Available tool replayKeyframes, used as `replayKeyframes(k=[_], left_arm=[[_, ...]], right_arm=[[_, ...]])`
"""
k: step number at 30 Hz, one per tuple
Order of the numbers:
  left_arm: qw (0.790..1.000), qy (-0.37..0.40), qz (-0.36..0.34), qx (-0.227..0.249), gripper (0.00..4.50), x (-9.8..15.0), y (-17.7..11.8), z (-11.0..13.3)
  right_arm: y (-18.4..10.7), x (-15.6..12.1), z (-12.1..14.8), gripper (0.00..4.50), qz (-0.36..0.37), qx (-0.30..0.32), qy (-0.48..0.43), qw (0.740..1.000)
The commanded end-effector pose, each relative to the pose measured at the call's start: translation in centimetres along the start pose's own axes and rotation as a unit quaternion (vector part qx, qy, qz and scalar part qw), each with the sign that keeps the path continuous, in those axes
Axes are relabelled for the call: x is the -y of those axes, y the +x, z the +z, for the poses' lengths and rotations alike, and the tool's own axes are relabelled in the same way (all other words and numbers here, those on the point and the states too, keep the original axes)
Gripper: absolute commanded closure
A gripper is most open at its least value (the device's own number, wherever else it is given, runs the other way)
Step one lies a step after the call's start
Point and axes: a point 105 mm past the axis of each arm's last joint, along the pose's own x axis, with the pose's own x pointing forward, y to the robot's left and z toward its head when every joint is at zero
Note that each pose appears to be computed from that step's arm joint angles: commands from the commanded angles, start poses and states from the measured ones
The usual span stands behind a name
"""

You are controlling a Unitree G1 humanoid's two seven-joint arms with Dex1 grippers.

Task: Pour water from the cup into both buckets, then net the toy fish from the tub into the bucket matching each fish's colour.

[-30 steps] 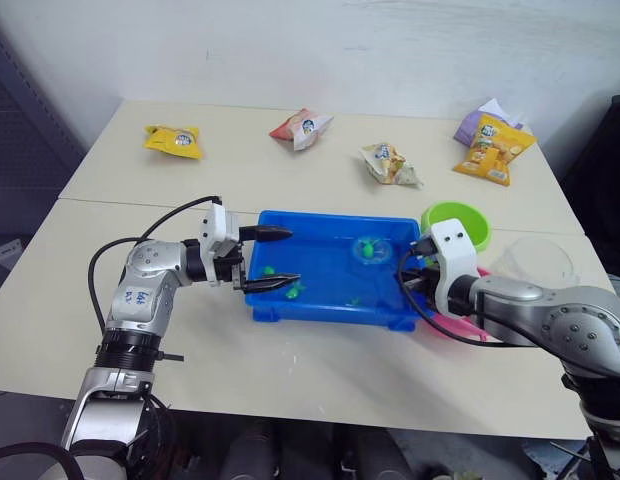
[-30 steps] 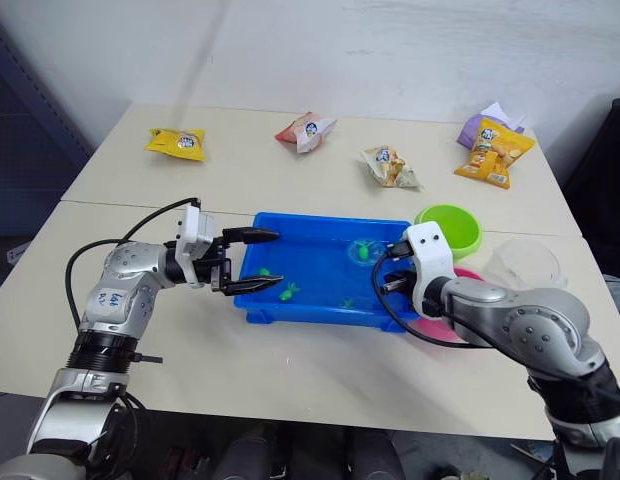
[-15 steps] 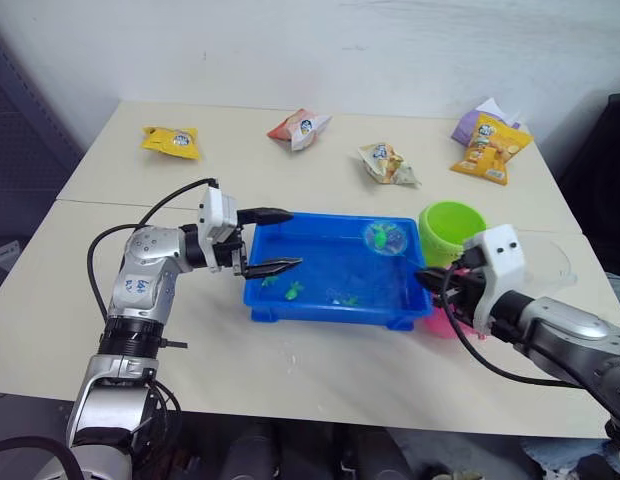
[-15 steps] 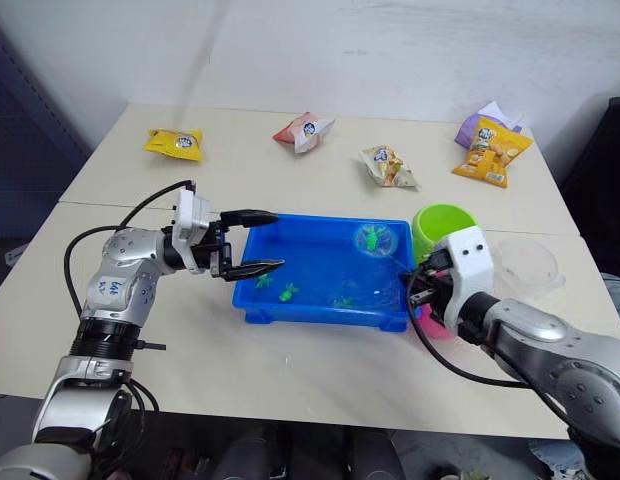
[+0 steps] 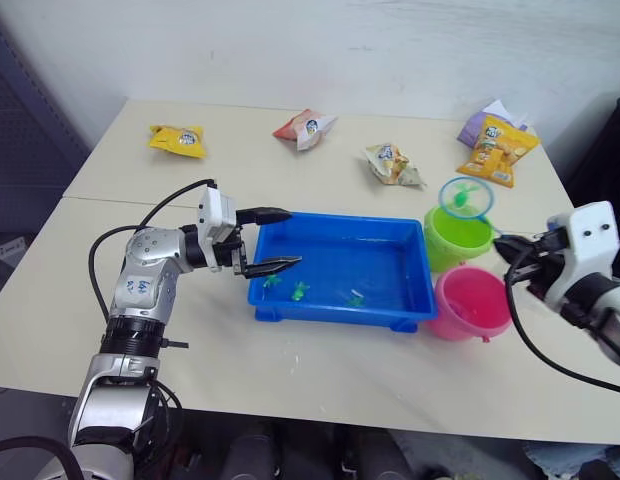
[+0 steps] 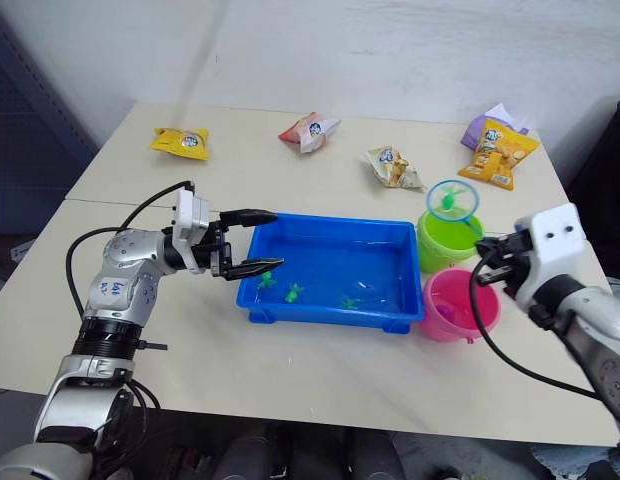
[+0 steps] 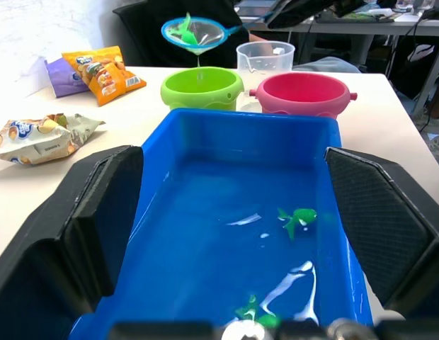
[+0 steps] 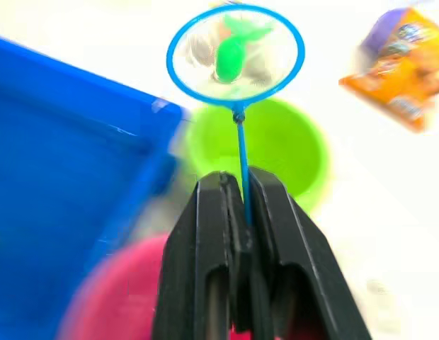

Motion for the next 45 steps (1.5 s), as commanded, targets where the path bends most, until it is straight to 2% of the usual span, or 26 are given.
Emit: replayKeyframes(k=[1, 3, 5, 7, 12, 15, 22, 26, 29, 31, 33, 35, 37, 40, 41, 45], left_arm=[[1.000, 0.019, 0.004, 0.014, 0.09, 0.0, 0.1, 0.9], [1.000, 0.019, 0.005, 0.015, 0.09, 0.0, 0.2, 0.9], [1.000, 0.018, 0.007, 0.017, 0.09, 0.1, 0.2, 0.9], [1.000, 0.017, 0.008, 0.018, 0.09, 0.2, 0.2, 0.9], [1.000, 0.015, 0.009, 0.019, 0.09, 0.5, 0.5, 0.8], [1.000, 0.010, 0.006, 0.021, 0.09, 0.8, 0.8, 0.7], [1.000, 0.008, 0.005, 0.025, 0.09, 0.9, 1.0, 0.9], [1.000, 0.008, 0.007, 0.025, 0.09, 0.8, 1.0, 1.0], [1.000, 0.009, 0.008, 0.025, 0.09, 0.8, 0.9, 1.0], [1.000, 0.010, 0.009, 0.024, 0.09, 0.7, 0.6, 1.0], [1.000, 0.010, 0.010, 0.022, 0.09, 0.6, -0.1, 1.1], [1.000, 0.008, 0.003, 0.017, 0.09, 0.7, -0.9, 1.1], [1.000, 0.002, -0.007, 0.007, 0.09, 0.9, -2.1, 0.9], [1.000, -0.002, -0.017, -0.018, 0.09, 1.1, -3.8, 0.4], [0.999, -0.005, -0.019, -0.028, 0.09, 1.2, -4.4, 0.2], [0.997, -0.002, -0.046, -0.058, 0.09, 2.1, -5.9, -0.7]], right_arm=[[0.2, 1.4, 0.1, 4.50, -0.020, 0.004, -0.088, 0.996], [0.5, 2.0, 0.0, 4.50, -0.033, 0.009, -0.111, 0.993], [0.6, 2.0, -0.6, 4.50, -0.033, 0.005, -0.174, 0.984], [0.8, 1.6, -1.3, 4.50, -0.019, 0.003, -0.247, 0.969], [1.2, 1.8, -2.4, 4.50, -0.028, -0.002, -0.357, 0.934], [1.5, 2.2, -2.4, 4.50, -0.037, 0.006, -0.434, 0.900], [1.7, 2.8, -1.0, 4.50, -0.053, 0.051, -0.607, 0.792], [1.6, 3.4, -0.6, 4.50, -0.064, 0.063, -0.641, 0.762], [1.3, 4.1, -0.1, 4.50, -0.077, 0.068, -0.603, 0.791], [1.2, 3.8, 1.1, 4.50, -0.073, 0.099, -0.527, 0.841], [1.0, 3.2, 2.2, 4.50, -0.040, 0.121, -0.418, 0.899], [0.8, 2.1, 3.5, 4.50, 0.010, 0.143, -0.350, 0.926], [0.4, 0.3, 4.9, 4.50, 0.077, 0.163, -0.336, 0.925], [-0.1, -3.1, 5.0, 4.50, 0.192, 0.144, -0.335, 0.911], [-0.2, -4.3, 4.5, 4.50, 0.227, 0.125, -0.345, 0.902], [0.4, -6.6, 3.0, 4.50, 0.296, 0.077, -0.419, 0.855]])
